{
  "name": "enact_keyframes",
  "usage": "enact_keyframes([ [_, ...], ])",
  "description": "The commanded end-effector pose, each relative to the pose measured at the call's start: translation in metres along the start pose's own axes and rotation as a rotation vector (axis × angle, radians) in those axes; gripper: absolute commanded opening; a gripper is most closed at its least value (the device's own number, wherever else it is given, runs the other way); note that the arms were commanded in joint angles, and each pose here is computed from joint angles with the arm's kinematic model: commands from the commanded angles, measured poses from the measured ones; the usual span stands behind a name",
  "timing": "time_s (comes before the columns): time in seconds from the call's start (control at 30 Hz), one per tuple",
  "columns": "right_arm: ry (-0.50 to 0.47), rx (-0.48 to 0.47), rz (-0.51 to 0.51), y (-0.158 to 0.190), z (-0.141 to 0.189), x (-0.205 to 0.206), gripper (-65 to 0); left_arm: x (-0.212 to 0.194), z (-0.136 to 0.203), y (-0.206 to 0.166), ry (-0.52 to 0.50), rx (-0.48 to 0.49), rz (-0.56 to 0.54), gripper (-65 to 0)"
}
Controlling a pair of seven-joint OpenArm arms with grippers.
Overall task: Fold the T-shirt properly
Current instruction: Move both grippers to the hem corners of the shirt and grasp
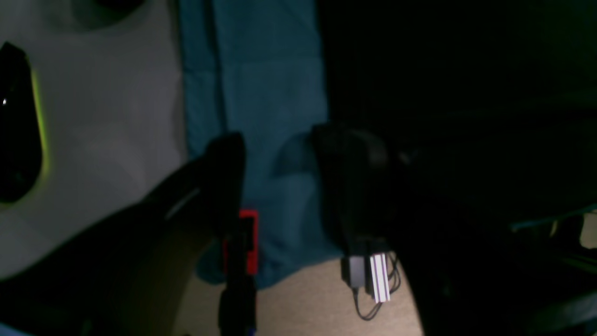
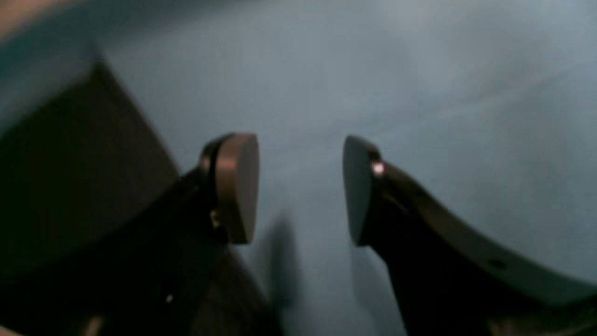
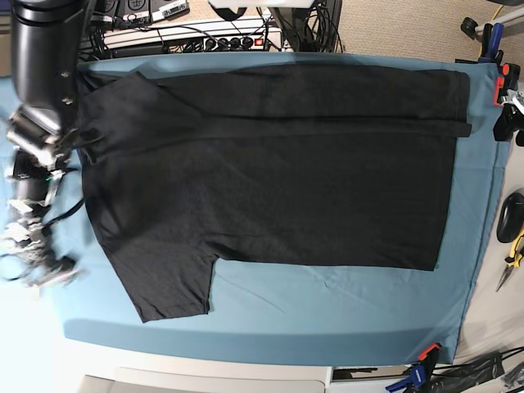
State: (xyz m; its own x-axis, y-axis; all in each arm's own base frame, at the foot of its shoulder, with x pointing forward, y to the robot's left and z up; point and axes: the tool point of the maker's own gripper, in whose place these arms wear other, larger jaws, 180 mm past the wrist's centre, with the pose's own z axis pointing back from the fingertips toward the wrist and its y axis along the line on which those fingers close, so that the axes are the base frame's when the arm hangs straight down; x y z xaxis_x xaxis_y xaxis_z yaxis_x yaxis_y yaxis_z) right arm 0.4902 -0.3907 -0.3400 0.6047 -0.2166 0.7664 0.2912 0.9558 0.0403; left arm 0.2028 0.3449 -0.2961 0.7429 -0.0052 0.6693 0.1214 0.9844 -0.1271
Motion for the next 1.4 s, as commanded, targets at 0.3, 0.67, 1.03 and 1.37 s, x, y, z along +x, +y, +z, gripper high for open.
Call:
enact_keyframes([
  [0.3,0.001,-0.003,0.022,0.023,-0.009,-0.019,-35.9,0.011,0.005,0.005,-0.019,0.02,-0.038,-30.2],
  [0.67,0.038,0.221,-0.073,0.064,-0.004,-0.024,-35.9,0.011,0.005,0.005,-0.019,0.02,-0.038,-30.2],
  [1.03,0.013,0.322,-0.102,0.081,0.0,-0.019,-39.3,0.011,0.005,0.005,-0.019,0.02,-0.038,-30.2],
  [1.37,-0.011,0.292,-0.032,0.075,-0.001,-0.017,-65.0,0.036,-0.016,-0.005,-0.084,0.016,-0.06,-30.2],
])
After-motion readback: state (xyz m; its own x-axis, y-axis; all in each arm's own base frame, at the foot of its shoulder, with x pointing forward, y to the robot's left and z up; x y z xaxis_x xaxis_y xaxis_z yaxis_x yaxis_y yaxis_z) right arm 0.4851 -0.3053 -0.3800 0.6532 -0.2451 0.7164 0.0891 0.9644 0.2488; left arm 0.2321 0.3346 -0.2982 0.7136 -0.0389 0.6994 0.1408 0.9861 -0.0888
